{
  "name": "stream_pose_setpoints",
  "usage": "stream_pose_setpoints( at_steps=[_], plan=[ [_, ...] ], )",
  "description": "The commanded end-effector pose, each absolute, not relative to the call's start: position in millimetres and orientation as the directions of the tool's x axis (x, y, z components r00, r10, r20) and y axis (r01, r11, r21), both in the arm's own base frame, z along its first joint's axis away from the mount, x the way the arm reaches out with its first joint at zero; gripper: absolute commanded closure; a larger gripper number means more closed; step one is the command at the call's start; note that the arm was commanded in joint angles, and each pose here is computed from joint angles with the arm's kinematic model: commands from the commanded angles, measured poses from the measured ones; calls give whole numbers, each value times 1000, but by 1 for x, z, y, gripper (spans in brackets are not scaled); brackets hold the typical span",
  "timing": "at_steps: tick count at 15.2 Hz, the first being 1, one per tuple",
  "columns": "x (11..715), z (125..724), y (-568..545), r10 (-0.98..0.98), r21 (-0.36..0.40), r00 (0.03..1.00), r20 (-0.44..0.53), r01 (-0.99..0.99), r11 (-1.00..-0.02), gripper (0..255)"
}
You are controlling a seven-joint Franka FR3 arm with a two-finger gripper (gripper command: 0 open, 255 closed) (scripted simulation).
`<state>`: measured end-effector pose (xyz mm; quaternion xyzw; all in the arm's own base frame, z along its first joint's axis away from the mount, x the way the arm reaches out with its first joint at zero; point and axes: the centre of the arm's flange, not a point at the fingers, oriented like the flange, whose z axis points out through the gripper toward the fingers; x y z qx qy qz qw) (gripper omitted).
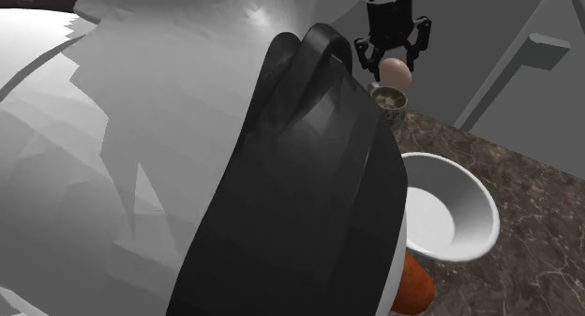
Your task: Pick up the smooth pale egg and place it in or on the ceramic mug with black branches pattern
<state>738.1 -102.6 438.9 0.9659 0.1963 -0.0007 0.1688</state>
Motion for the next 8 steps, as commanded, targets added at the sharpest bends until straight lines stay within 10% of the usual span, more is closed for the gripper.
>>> stream_pose_setpoints(
  at_steps=[1, 8],
  plan=[
    [738, 429, -101, 379, 326, 923, -67, 380, -866, 255],
    [738, 420, -101, 379, 326, 923, -67, 380, -866, 255]
  ],
)
